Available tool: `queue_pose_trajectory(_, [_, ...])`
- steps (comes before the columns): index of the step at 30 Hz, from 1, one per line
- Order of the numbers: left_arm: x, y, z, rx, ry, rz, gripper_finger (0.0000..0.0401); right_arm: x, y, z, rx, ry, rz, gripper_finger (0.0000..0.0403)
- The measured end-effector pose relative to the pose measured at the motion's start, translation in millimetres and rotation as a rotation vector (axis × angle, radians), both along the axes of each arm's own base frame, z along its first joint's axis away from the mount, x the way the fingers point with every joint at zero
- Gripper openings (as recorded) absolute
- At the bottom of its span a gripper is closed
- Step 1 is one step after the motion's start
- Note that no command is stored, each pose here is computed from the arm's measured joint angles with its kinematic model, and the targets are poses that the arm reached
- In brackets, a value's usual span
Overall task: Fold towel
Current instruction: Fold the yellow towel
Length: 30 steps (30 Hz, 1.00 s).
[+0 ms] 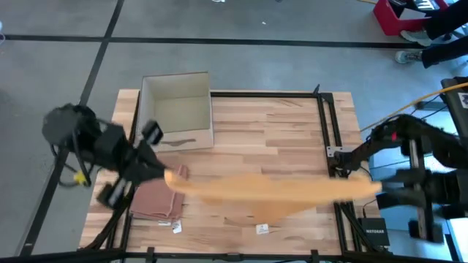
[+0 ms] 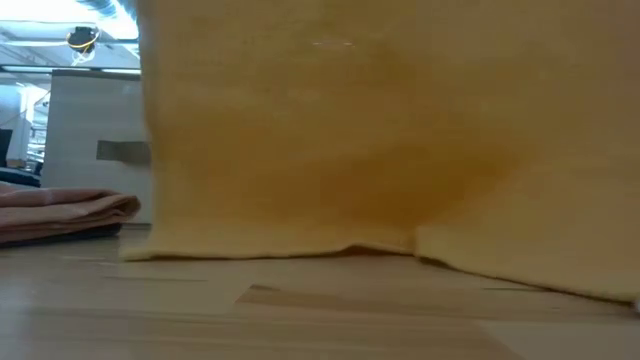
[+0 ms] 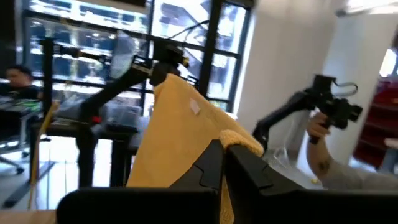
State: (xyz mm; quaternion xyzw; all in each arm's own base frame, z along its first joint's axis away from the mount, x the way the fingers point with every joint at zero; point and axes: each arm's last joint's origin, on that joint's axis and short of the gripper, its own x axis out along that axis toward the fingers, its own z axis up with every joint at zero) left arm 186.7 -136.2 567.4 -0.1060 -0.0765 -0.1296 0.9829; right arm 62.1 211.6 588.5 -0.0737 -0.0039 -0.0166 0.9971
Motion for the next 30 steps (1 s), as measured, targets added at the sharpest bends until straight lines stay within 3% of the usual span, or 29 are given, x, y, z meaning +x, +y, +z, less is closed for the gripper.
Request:
queue_pose_trajectory(8, [20,-61,-22,0.072,0.021,-0.016,0.0005,7,60,-20,0.038,-0.004,0.114,0.0001])
queue_pose_trajectory(15, [12,-103,-8,0.097,-0.285,-0.006,0.0005,11,86,-5,0.079,-0.125,0.181,0.0001])
queue_pose_trajectory(20, [-5,-107,4,0.196,-0.435,0.099,0.0005,10,76,10,0.028,-0.166,0.096,0.0001])
queue_pose_trajectory(26, [-18,-83,18,0.231,-0.410,0.309,0.0005,6,42,29,-0.001,-0.160,0.035,0.0001])
queue_pose_trajectory(30, [-20,-70,24,0.234,-0.403,0.366,0.0005,8,18,38,0.012,-0.155,-0.006,0.0001])
